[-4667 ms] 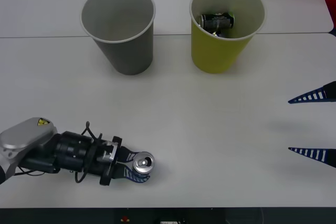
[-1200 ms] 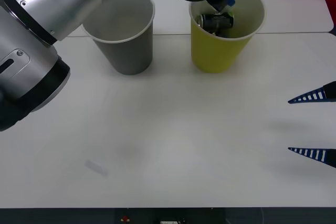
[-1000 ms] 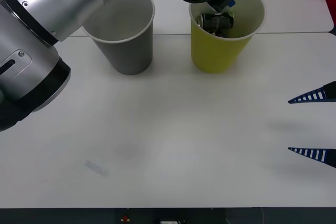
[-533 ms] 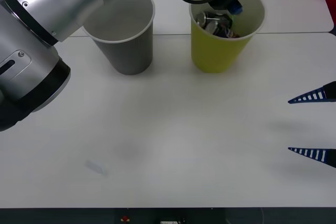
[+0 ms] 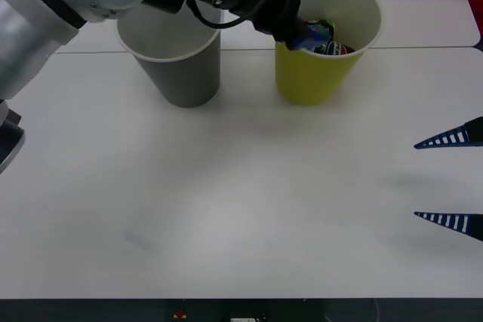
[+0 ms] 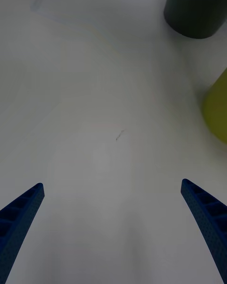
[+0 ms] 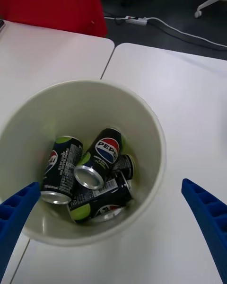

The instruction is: Put the can into the green bin and the plastic bottle into the gray bin

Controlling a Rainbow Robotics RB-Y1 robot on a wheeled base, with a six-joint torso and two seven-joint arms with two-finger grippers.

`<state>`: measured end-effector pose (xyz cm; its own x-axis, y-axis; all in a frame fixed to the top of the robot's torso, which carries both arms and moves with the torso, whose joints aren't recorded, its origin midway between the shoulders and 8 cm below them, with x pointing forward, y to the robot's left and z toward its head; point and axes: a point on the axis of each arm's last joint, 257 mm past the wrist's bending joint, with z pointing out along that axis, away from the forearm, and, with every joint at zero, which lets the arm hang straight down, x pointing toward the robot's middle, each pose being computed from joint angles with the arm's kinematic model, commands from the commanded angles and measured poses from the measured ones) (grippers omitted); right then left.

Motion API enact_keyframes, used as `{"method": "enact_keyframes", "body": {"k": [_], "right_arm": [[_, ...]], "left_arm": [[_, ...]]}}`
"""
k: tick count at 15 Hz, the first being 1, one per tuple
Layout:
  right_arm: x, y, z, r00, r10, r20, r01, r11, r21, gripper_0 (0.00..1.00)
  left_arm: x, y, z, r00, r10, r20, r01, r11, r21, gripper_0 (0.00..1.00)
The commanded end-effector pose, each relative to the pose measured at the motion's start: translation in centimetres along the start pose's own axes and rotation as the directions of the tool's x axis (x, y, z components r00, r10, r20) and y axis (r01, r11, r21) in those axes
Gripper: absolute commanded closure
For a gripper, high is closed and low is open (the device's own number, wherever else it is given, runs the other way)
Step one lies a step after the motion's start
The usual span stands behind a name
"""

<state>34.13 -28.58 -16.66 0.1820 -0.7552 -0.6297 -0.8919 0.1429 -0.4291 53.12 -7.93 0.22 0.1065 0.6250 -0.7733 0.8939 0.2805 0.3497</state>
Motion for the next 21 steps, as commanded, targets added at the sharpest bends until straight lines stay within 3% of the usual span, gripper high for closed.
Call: {"method": "enact_keyframes", "body": {"k": [1, 5, 10, 12, 17, 19, 21], "right_arm": [[0.0, 0.0, 0.0, 1.000, 0.000, 0.000, 0.000, 1.0000, 0.000, 0.00], [0.0, 0.0, 0.0, 1.000, 0.000, 0.000, 0.000, 1.0000, 0.000, 0.00], [0.0, 0.0, 0.0, 1.000, 0.000, 0.000, 0.000, 1.0000, 0.000, 0.00], [0.0, 0.0, 0.0, 1.000, 0.000, 0.000, 0.000, 1.0000, 0.000, 0.00], [0.0, 0.0, 0.0, 1.000, 0.000, 0.000, 0.000, 1.0000, 0.000, 0.00], [0.0, 0.0, 0.0, 1.000, 0.000, 0.000, 0.000, 1.0000, 0.000, 0.00], [0.0, 0.0, 0.0, 1.000, 0.000, 0.000, 0.000, 1.0000, 0.000, 0.00]], "left_arm": [[1.7, -2.2, -3.4, 0.9957, 0.078, 0.050, -0.079, 0.9962, 0.035, 0.00], [6.4, -4.7, -7.6, 0.9794, 0.163, 0.120, -0.173, 0.9815, 0.082, 0.00], [12.6, -7.0, -12.3, 0.9634, 0.222, 0.149, -0.241, 0.9626, 0.123, 0.00], [15.4, -7.9, -14.2, 0.9585, 0.253, 0.130, -0.270, 0.9548, 0.125, 0.00], [21.8, -10.3, -18.6, 0.9576, 0.285, 0.042, -0.288, 0.9522, 0.103, 0.00], [23.7, -11.3, -20.2, 0.9497, 0.313, 0.012, -0.313, 0.9457, 0.089, 0.00], [25.2, -12.1, -21.5, 0.9490, 0.315, -0.012, -0.313, 0.9464, 0.079, 0.00]]}}
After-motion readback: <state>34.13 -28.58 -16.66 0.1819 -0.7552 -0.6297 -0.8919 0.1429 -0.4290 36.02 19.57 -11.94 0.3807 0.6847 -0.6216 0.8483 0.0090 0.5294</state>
